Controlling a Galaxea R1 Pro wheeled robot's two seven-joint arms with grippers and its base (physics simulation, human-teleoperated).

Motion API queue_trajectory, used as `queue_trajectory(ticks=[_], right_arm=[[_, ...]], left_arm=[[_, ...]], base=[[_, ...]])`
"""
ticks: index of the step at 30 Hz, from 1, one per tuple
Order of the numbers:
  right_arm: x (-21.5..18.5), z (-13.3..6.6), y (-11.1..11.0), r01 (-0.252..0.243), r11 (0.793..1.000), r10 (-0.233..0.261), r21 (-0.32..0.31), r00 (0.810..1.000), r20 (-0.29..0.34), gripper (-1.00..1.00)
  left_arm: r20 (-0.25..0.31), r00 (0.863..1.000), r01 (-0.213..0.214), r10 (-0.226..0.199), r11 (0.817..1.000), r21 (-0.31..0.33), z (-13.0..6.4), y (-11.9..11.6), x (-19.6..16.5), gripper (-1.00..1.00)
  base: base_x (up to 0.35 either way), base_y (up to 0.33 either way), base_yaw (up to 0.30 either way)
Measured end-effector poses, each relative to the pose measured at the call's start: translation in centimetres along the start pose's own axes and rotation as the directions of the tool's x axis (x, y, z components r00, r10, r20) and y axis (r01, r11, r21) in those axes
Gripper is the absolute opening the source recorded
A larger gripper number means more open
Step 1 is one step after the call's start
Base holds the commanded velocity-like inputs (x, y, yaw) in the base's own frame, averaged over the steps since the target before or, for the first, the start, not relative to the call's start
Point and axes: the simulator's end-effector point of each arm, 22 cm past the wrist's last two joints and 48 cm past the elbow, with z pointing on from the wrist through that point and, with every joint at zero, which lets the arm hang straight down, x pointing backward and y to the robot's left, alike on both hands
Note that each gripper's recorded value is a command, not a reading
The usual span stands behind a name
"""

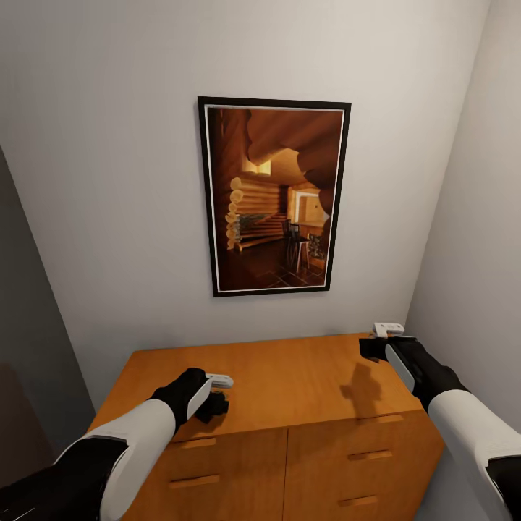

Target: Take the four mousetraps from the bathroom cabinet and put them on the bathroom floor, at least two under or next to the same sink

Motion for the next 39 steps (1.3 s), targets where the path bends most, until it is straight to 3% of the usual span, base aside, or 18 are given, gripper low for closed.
queue_trajectory(ticks=[39], right_arm=[[-0.02, 0.0, 0.0, 0.0, 1.0, 0.0, 0.0, 1.0, 0.001, -1.0]], left_arm=[[0.049, 0.999, 0.014, -0.014, 1.0, -0.003, 0.3, 0.66, -0.69, 1.0]], base=[[0.0, 0.0, 0.0]])
